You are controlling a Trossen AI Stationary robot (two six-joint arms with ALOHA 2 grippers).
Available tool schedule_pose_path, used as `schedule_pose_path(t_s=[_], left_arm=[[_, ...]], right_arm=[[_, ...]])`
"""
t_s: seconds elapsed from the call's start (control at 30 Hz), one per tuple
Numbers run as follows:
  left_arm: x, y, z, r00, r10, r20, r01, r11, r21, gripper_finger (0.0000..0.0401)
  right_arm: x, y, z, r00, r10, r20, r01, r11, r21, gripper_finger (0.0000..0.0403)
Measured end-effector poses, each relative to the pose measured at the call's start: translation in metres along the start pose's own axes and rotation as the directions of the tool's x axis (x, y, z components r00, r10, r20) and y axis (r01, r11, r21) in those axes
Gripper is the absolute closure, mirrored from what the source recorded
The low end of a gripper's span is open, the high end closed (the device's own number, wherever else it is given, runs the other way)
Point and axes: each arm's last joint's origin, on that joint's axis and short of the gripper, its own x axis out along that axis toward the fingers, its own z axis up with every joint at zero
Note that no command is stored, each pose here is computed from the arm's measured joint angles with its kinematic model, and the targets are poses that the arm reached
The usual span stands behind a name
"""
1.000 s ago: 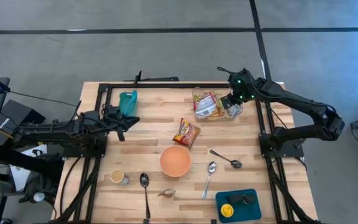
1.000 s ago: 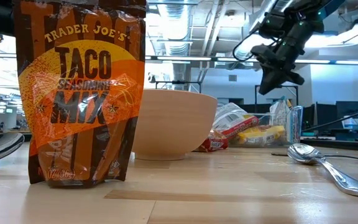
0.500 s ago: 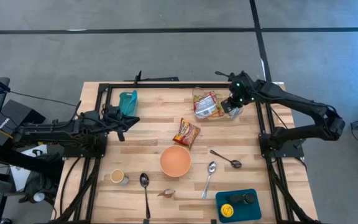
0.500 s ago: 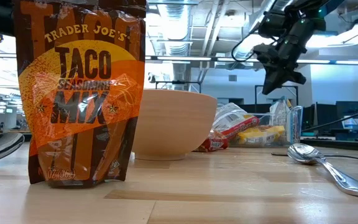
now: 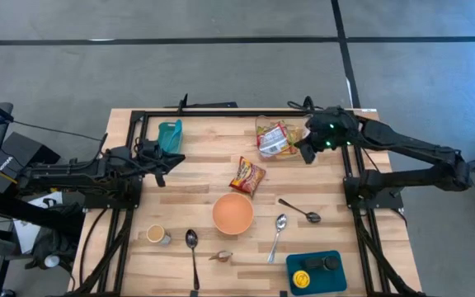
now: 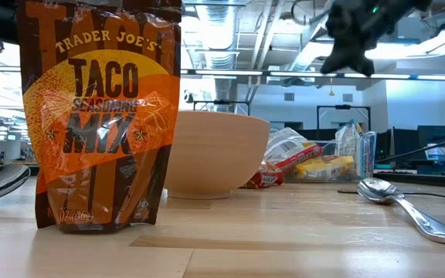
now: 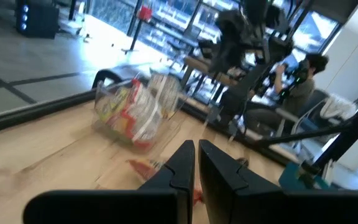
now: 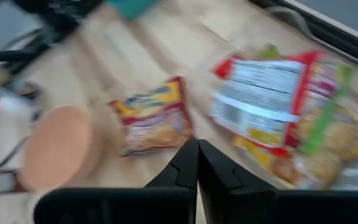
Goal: Pick & Place Food Item
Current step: Put the red noodle pack into the transparent bin
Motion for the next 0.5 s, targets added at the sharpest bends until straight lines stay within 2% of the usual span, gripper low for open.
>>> schedule_pose_path(t_s=[0.13,0.27,0.5], left_arm=[[0.0,-0.004,0.008,0.996,-0.037,0.083,0.039,0.999,-0.028,0.0385],[-0.002,-0.008,0.019,0.978,-0.081,0.191,0.104,0.988,-0.113,0.0385],[-0.007,-0.014,0.034,0.926,-0.14,0.349,0.197,0.971,-0.132,0.0385]], right_arm=[[-0.012,0.019,-0.007,0.995,0.1,0.022,-0.099,0.995,-0.02,0.0402],[-0.018,0.036,-0.015,0.983,0.185,0.011,-0.185,0.983,-0.009,0.0402],[-0.02,0.062,-0.029,0.952,0.3,-0.062,-0.302,0.953,-0.021,0.0402]])
